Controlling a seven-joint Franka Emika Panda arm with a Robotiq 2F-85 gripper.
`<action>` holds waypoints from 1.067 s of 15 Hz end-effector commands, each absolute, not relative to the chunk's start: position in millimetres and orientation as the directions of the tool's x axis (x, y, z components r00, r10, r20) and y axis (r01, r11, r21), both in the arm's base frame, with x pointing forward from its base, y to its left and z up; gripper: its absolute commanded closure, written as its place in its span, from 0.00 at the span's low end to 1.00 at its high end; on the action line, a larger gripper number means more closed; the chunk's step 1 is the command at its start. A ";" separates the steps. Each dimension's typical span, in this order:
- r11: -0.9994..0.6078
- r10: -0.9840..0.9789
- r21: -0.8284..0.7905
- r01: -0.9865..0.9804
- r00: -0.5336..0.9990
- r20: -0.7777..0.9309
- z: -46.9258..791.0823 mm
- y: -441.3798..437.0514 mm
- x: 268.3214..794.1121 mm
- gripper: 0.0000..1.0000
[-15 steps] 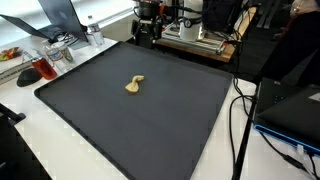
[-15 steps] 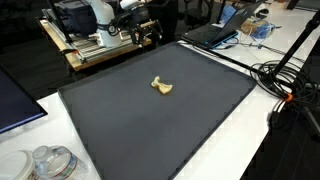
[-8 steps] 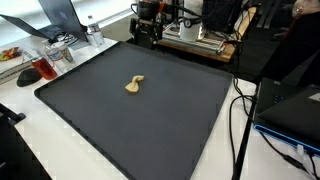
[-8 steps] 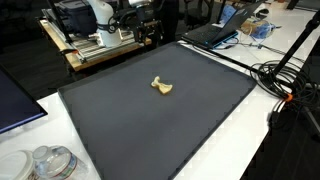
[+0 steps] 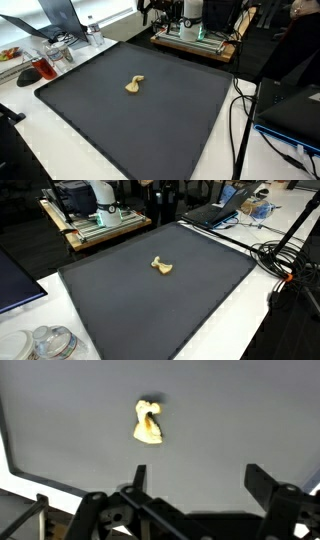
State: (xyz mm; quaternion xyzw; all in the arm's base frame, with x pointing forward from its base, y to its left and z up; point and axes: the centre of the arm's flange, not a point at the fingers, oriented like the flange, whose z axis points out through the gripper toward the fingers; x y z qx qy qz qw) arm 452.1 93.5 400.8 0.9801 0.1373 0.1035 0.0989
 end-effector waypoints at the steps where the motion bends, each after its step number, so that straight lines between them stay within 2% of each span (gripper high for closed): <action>1: -0.901 0.423 0.173 0.399 0.895 0.140 375.6 96.8 500.2 0.00; 7: -0.838 0.542 0.140 0.528 0.836 0.089 275.9 61.0 534.5 0.00; 16: -0.723 0.689 0.125 0.680 0.723 0.052 185.4 -8.7 547.4 0.00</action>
